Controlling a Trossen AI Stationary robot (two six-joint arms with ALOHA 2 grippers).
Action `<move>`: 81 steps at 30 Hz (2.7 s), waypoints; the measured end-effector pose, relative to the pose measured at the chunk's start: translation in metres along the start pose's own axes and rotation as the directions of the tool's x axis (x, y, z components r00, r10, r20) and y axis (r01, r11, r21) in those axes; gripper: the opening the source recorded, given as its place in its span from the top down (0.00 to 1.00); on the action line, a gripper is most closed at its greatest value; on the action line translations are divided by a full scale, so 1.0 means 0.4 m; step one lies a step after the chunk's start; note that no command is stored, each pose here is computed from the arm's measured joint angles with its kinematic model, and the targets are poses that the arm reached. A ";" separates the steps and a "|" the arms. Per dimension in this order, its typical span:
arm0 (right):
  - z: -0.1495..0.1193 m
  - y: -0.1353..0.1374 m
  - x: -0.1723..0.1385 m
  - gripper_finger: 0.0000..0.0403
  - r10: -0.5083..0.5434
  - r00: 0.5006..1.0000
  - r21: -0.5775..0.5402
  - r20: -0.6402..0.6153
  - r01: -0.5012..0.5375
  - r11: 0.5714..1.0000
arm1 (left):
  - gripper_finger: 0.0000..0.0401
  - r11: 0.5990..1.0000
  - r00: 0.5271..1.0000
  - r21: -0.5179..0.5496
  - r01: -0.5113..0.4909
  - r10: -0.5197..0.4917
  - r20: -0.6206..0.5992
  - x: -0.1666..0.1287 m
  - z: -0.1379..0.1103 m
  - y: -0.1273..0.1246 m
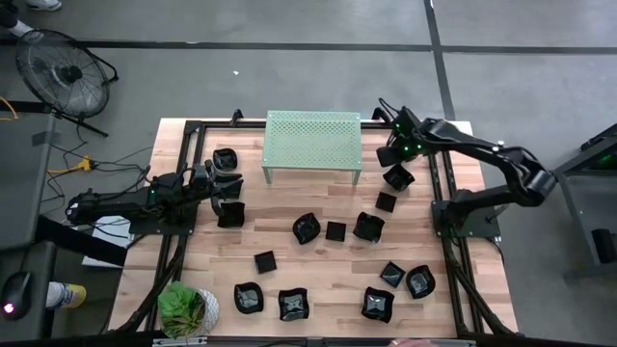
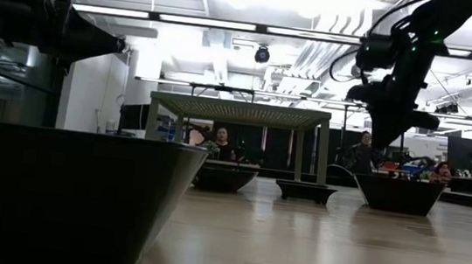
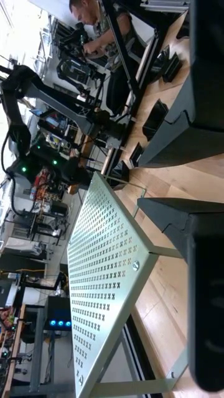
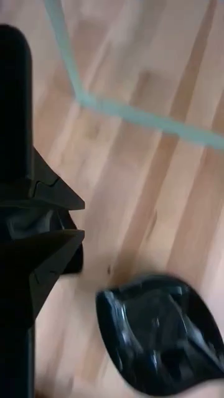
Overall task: Pick & Place Mini shaped plates
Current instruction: Put the leaf shaped plate on the shelf
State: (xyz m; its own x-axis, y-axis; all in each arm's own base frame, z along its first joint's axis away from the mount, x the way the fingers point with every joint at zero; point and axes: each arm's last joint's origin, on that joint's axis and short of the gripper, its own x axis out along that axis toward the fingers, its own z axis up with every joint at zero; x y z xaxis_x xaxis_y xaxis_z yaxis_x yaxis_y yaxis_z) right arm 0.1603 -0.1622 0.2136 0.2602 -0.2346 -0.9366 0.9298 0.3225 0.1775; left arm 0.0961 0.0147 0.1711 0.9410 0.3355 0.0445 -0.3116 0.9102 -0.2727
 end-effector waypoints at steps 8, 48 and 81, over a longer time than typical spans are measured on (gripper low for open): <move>0.003 -0.010 0.024 0.86 -0.123 0.992 -0.075 -0.030 0.121 0.990 | 0.79 1.000 1.000 0.000 0.000 0.000 0.000 0.000 0.000 0.000; 0.150 -0.024 0.183 0.62 -0.339 0.900 -0.197 -0.275 0.292 0.936 | 0.79 1.000 1.000 0.000 0.000 0.000 0.000 0.000 0.000 0.000; 0.156 -0.054 0.221 0.65 -0.263 0.901 -0.181 -0.344 0.212 0.960 | 0.79 1.000 1.000 -0.001 0.000 0.000 0.001 0.000 0.000 0.000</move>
State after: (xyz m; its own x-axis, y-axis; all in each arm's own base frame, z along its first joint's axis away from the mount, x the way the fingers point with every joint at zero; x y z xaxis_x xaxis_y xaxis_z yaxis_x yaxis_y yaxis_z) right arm 0.1795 -0.2472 0.1460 -0.0999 0.0187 -0.9948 0.9009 0.4260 -0.0825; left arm 0.0961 0.0147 0.1712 0.9408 0.3358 0.0450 -0.3118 0.9100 -0.2732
